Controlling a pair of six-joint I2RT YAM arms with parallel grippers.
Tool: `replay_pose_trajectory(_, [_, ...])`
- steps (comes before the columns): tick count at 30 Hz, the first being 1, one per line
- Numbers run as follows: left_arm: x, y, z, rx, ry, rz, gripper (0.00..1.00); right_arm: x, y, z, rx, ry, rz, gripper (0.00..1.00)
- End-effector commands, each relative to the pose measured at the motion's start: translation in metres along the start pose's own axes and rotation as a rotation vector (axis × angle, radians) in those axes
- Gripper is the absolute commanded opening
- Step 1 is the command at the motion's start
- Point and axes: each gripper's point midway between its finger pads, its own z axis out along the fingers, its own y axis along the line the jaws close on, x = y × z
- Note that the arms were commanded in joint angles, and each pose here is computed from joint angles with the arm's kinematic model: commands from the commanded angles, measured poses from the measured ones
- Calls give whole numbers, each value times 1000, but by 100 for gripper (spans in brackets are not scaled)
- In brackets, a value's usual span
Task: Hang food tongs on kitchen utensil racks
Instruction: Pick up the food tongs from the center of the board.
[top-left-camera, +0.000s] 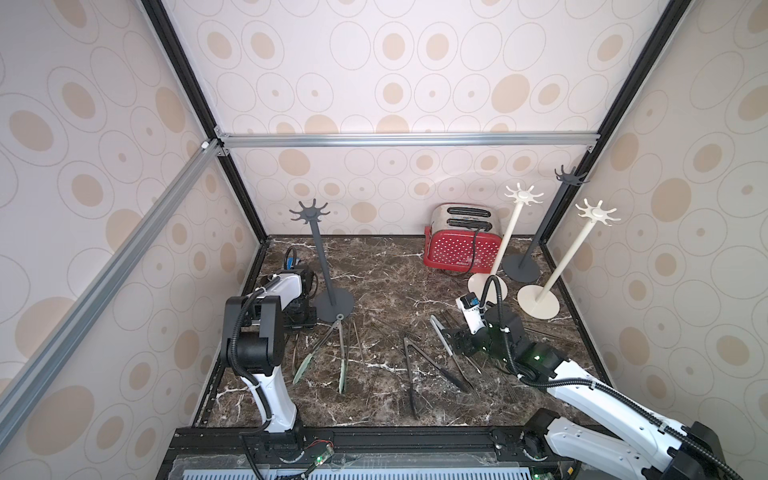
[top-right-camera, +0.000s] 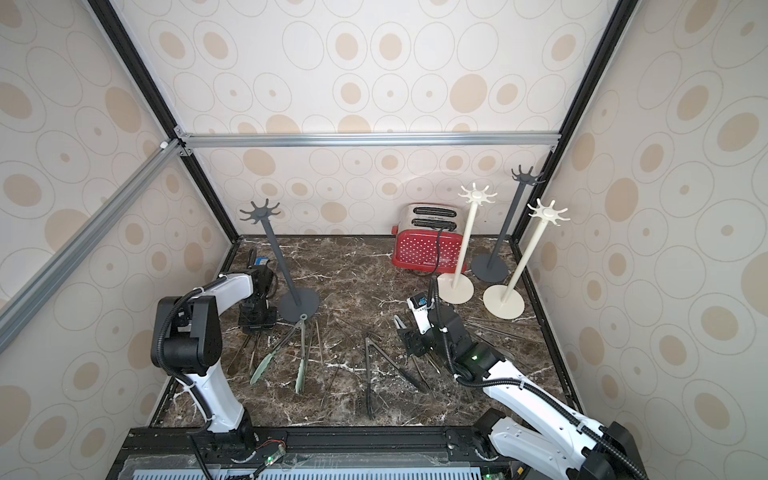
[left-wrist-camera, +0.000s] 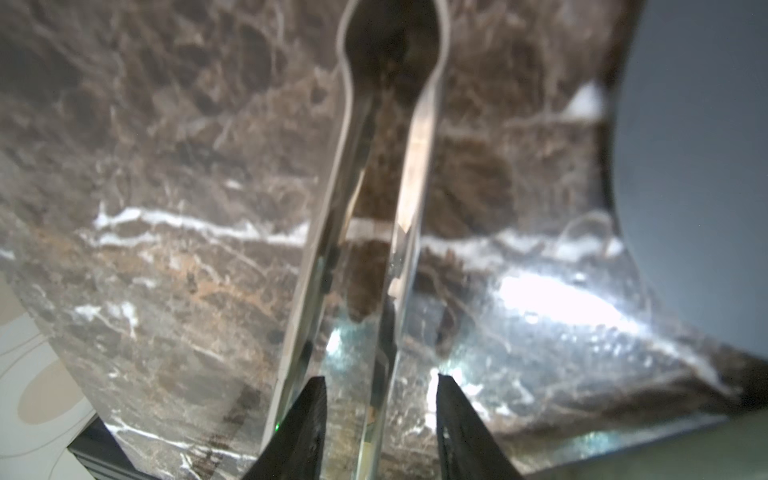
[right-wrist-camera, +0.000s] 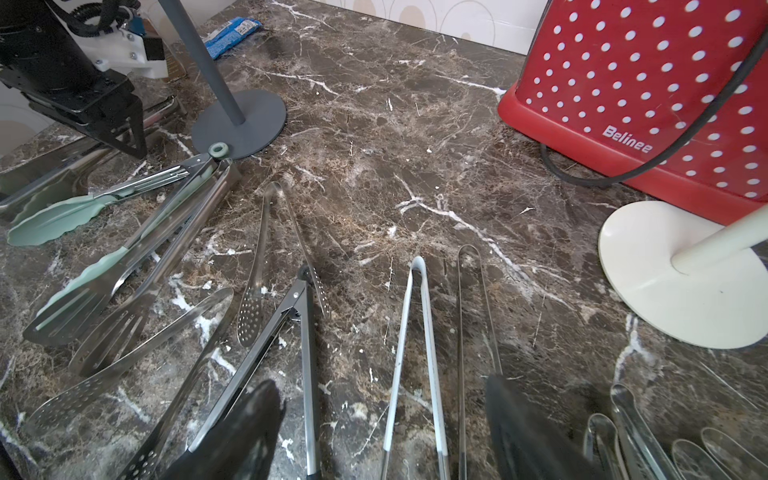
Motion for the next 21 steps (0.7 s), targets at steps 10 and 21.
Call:
replay_pose_trajectory(10, [31,4,-1,0,68,5,31,-2,-2,-8,3,-18,0,80])
replay_pose_trajectory(21, [26,8,9,-38,51,-14,14,-2,-3,-9,11,-20,1,80])
